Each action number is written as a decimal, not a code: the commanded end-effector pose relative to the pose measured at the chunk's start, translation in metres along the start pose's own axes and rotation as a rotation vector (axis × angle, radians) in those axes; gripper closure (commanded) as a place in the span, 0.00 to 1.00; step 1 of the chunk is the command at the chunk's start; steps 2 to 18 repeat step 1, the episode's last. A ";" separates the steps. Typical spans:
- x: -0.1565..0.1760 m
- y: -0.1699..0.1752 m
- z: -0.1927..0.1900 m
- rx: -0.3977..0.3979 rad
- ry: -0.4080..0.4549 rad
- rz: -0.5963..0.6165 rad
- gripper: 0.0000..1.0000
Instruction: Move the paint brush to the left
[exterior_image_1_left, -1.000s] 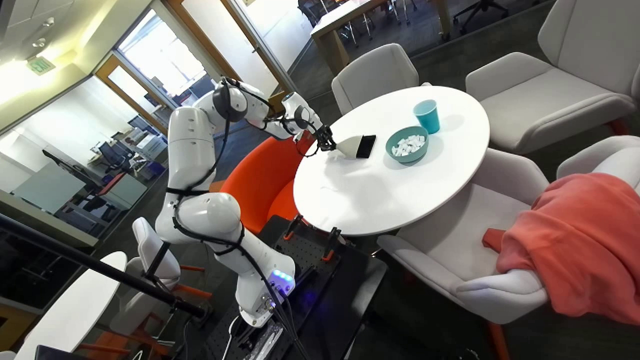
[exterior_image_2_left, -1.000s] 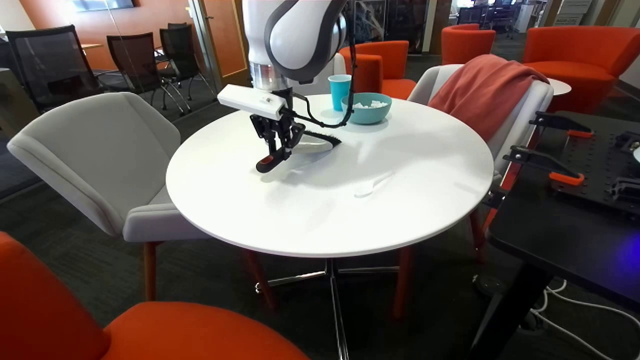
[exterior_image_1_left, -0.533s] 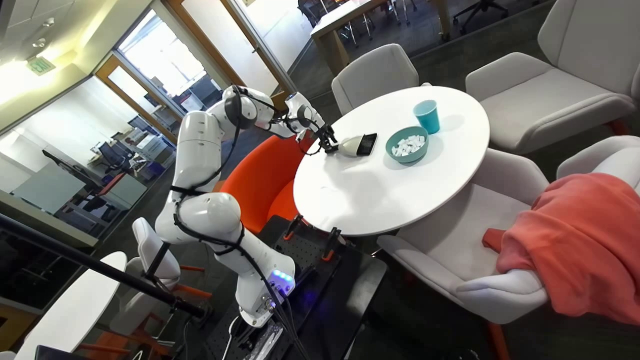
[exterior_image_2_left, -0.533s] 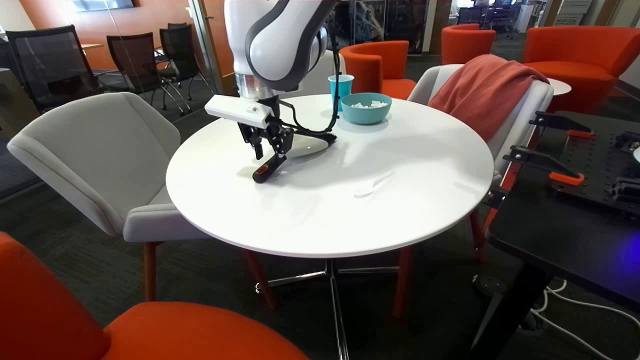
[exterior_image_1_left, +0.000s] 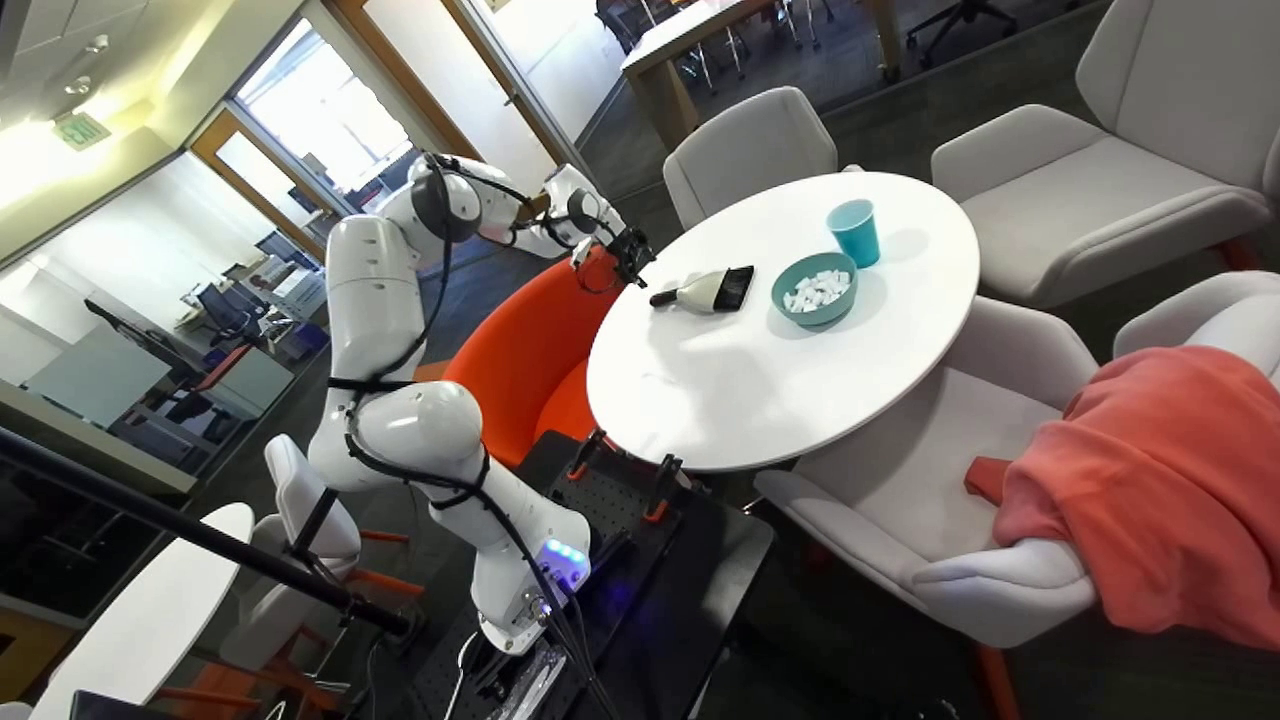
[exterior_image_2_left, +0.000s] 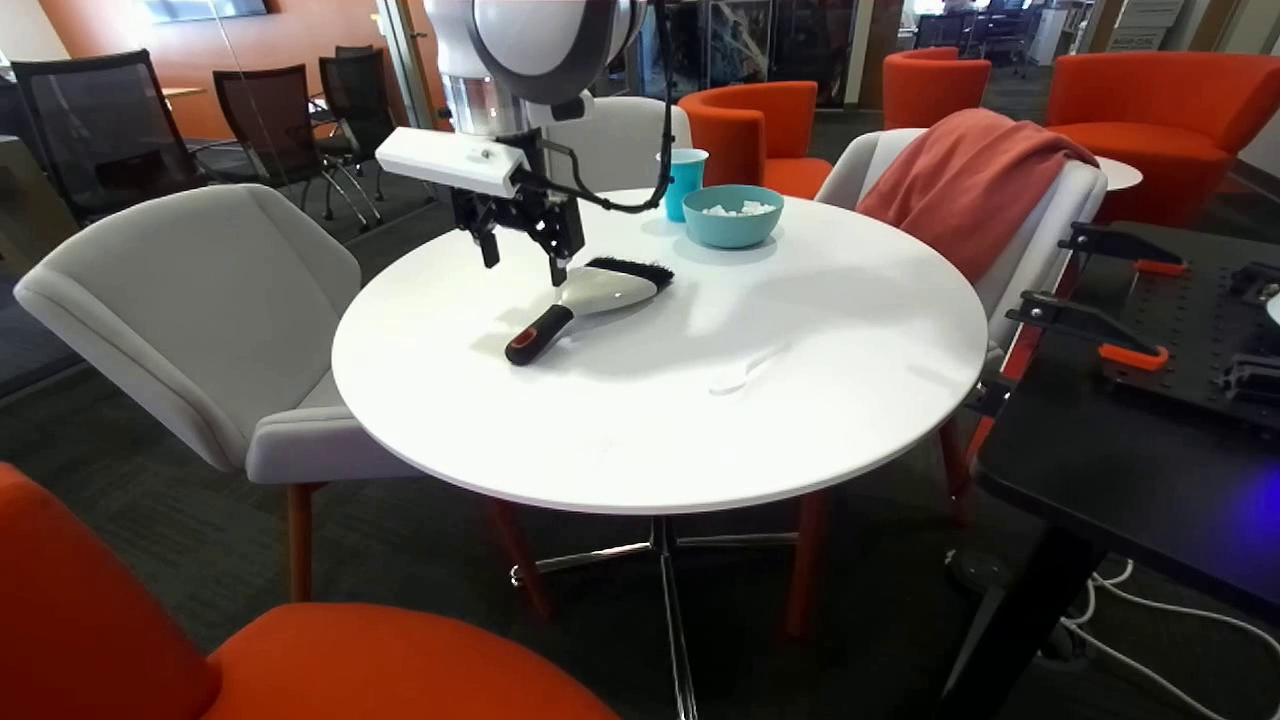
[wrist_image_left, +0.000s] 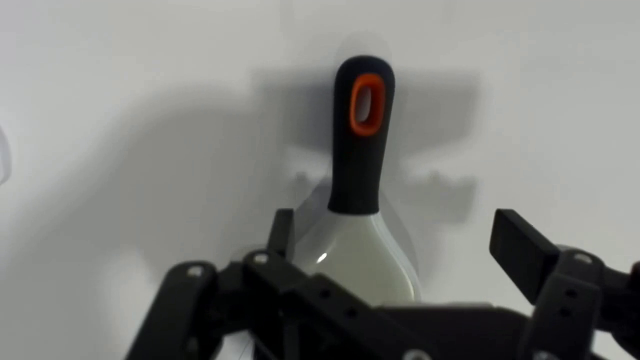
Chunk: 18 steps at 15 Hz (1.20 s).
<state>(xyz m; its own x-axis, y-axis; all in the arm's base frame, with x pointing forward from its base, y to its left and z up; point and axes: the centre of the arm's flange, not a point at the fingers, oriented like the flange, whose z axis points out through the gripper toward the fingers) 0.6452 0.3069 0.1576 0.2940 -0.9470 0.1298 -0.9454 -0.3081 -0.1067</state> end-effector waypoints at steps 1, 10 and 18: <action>0.019 0.032 -0.046 -0.058 0.085 0.040 0.00; 0.019 0.032 -0.046 -0.058 0.085 0.040 0.00; 0.019 0.032 -0.046 -0.058 0.085 0.040 0.00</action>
